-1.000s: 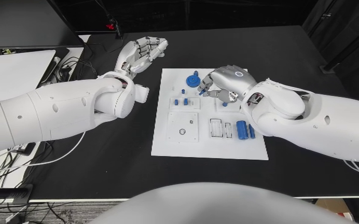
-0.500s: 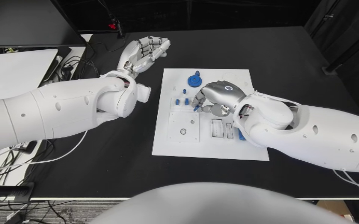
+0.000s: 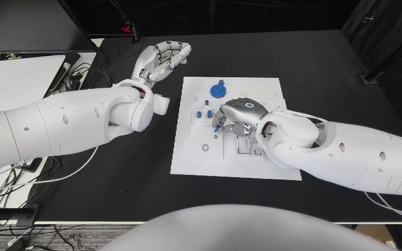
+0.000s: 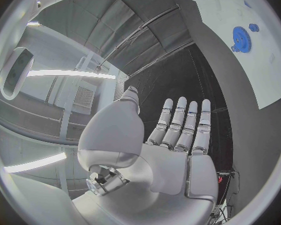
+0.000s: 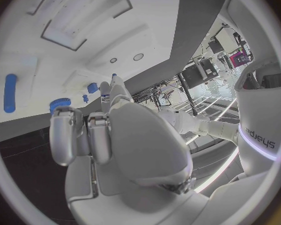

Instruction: Assemble the parts on the task board

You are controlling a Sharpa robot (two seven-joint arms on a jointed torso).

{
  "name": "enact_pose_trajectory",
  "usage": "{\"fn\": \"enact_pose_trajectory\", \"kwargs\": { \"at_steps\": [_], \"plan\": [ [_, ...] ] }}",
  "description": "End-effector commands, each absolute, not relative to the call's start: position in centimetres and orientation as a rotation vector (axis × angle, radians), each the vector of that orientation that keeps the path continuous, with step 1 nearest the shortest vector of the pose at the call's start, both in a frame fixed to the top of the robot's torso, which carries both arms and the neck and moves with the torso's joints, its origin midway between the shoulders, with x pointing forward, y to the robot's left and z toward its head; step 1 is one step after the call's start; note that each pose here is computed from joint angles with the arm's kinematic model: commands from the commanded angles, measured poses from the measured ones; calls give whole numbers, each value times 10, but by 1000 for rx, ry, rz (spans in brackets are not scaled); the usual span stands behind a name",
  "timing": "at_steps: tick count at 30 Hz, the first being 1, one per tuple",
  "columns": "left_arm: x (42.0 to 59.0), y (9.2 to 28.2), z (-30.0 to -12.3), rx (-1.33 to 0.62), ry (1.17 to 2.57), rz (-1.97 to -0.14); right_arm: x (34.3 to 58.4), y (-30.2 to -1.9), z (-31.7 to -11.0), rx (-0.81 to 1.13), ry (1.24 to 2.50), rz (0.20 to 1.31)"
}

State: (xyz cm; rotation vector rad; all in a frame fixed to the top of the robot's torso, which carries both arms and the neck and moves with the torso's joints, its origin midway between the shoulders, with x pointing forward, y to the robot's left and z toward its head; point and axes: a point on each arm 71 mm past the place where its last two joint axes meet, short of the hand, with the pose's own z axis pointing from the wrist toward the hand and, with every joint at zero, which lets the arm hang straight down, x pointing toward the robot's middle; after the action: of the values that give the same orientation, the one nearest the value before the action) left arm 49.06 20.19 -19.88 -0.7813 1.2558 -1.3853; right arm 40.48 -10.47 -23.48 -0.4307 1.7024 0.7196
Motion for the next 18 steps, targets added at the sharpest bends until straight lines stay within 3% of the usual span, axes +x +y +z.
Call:
{"fn": "enact_pose_trajectory", "kwargs": {
  "at_steps": [1,18],
  "plan": [
    [488,200,-189,-684,1146,-1464,404,-103,-238,-456,1724,695],
    [488,199,-189,-685,1147,-1464,402,-100,-245,-497,1778,663]
  ]
}}
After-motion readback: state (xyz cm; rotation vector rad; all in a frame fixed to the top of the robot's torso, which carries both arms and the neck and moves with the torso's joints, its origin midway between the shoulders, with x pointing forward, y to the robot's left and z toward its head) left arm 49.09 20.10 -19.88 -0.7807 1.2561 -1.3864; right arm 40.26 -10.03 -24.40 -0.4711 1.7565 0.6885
